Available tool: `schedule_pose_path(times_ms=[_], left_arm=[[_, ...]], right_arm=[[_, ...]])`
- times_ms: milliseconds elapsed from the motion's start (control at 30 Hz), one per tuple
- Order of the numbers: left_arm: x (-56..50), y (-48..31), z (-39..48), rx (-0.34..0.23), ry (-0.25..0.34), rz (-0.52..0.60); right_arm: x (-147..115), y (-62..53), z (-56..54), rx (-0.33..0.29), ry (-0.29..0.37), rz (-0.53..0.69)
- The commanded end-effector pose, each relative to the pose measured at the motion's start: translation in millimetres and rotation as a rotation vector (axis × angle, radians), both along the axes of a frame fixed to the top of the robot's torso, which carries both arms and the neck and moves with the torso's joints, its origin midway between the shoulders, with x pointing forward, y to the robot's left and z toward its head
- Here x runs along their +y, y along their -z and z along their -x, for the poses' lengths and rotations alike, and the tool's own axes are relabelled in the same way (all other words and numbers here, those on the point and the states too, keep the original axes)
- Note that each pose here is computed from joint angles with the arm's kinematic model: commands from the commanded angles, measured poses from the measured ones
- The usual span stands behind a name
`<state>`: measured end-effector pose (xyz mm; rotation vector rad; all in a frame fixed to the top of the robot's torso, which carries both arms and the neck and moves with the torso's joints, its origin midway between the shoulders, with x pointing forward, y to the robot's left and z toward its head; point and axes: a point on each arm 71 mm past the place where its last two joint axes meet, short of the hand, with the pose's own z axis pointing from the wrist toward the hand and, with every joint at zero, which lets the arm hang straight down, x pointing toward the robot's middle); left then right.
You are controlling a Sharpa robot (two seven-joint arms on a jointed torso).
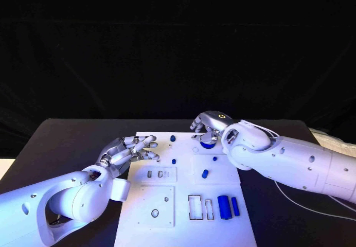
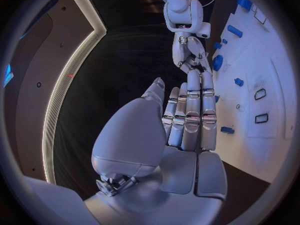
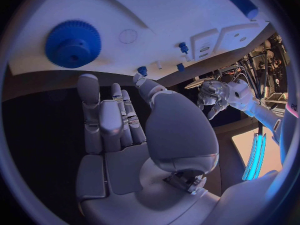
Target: Assemble the parts on the task board
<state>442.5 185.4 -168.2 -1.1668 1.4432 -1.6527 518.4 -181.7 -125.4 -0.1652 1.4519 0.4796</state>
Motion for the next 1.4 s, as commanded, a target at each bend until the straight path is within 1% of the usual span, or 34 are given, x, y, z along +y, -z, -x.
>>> schedule_pose_path(times_ms=[33, 167, 233, 333, 433, 633, 1033, 1233, 1400], left_arm=[[-1.6, -1.7, 0.6, -0.007, 0.024, 0.009], [-0.9, -1.5, 0.3, -0.006, 0.024, 0.008], [-0.8, -1.5, 0.2, -0.006, 0.024, 0.008], [-1.1, -1.4, 0.0, -0.006, 0.026, 0.009], [-1.3, -1.4, 0.1, -0.006, 0.027, 0.01], [-1.6, -1.3, 0.1, -0.005, 0.029, 0.01], [-1.6, -1.2, 0.0, -0.004, 0.03, 0.01], [-1.9, -1.1, 0.1, -0.002, 0.033, 0.01], [-1.8, -1.0, 0.0, -0.001, 0.033, 0.01]], right_arm=[[-16.6, 0.4, 4.3, 0.104, 0.064, -0.048], [-38.9, 2.3, 7.3, 0.181, 0.116, -0.031], [-45.0, 3.9, 7.5, 0.208, 0.132, -0.018], [-50.1, 6.0, 7.3, 0.235, 0.149, 0.002], [-51.7, 7.7, 5.7, 0.249, 0.16, 0.017], [-49.5, 10.3, 2.0, 0.254, 0.167, 0.033], [-40.4, 13.3, -7.1, 0.224, 0.192, 0.016], [-36.3, 15.2, -9.7, 0.231, 0.19, 0.013], [-34.2, 18.2, -10.7, 0.25, 0.181, 0.02]])
